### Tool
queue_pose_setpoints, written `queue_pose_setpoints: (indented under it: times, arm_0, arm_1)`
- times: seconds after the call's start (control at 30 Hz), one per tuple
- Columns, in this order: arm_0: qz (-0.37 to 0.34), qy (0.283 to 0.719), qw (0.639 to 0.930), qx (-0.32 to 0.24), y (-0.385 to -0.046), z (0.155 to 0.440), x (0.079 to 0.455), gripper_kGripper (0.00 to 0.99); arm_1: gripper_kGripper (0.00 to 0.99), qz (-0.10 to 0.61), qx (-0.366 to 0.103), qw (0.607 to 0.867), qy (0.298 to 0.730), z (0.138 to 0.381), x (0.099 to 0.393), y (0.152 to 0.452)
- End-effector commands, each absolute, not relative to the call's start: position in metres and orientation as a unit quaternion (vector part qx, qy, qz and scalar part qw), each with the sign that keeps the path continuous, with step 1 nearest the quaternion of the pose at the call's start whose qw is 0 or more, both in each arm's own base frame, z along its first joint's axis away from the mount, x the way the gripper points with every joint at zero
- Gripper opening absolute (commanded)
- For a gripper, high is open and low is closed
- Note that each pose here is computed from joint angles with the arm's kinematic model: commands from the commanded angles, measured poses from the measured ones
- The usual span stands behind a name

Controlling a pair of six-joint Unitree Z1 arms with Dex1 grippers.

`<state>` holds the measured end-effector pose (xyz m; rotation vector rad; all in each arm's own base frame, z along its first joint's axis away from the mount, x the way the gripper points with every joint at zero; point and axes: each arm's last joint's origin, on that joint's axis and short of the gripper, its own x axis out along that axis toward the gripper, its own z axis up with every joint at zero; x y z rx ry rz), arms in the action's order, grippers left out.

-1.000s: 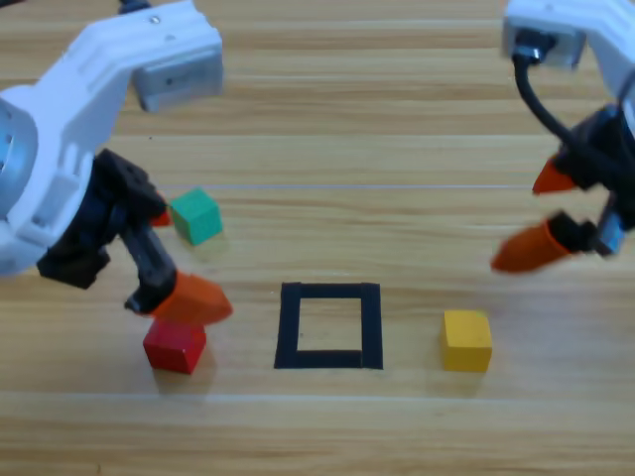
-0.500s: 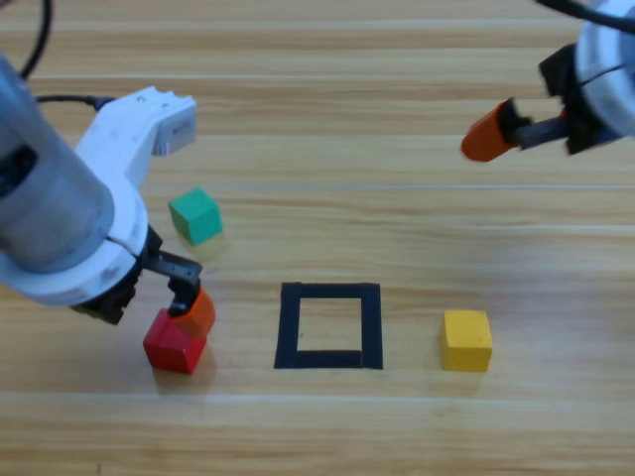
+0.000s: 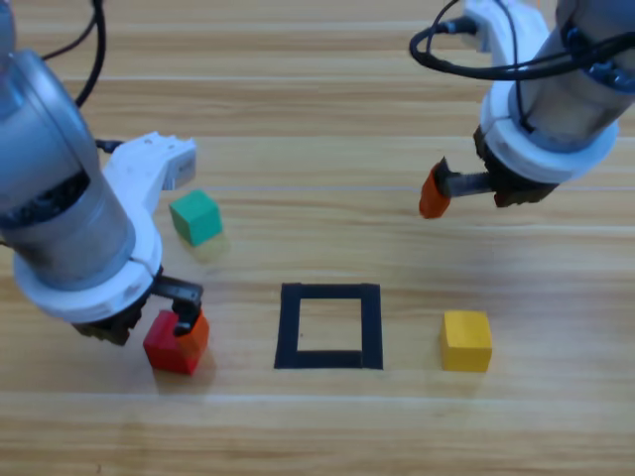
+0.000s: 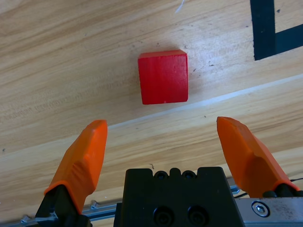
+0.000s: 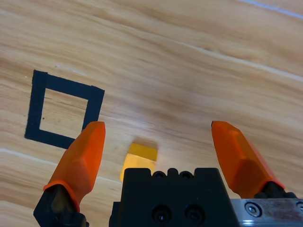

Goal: Stack the blocks in the rectangular block: red at the bottom, yellow in the middle, green on top

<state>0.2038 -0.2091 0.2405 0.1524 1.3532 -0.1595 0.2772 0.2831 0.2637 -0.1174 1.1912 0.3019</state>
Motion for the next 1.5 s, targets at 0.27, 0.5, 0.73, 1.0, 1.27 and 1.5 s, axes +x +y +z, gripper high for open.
queue_pose_setpoints:
  times: [0.27, 0.5, 0.73, 1.0, 1.27, 1.5]
  arm_0:
    - [-0.061, 0.642, 0.76, 0.077, -0.211, 0.209, 0.211, 0.986]
    - [-0.069, 0.636, 0.765, 0.076, -0.21, 0.197, 0.21, 0.986]
    - [-0.067, 0.637, 0.764, 0.079, -0.215, 0.186, 0.215, 0.971]
    - [-0.066, 0.636, 0.765, 0.08, -0.219, 0.177, 0.22, 0.96]
    - [-0.064, 0.633, 0.767, 0.085, -0.222, 0.169, 0.223, 0.957]
    - [-0.068, 0.629, 0.769, 0.091, -0.22, 0.167, 0.228, 0.882]
  arm_1:
    - [0.99, 0.087, -0.038, 0.779, 0.619, 0.221, 0.268, 0.286]
    - [0.99, 0.085, -0.049, 0.768, 0.633, 0.212, 0.252, 0.29]
    - [0.988, 0.09, -0.055, 0.761, 0.64, 0.21, 0.241, 0.297]
    - [0.986, 0.089, -0.062, 0.749, 0.654, 0.201, 0.231, 0.302]
    - [0.976, 0.077, -0.07, 0.739, 0.666, 0.185, 0.234, 0.306]
    - [0.968, 0.062, -0.078, 0.731, 0.676, 0.169, 0.237, 0.309]
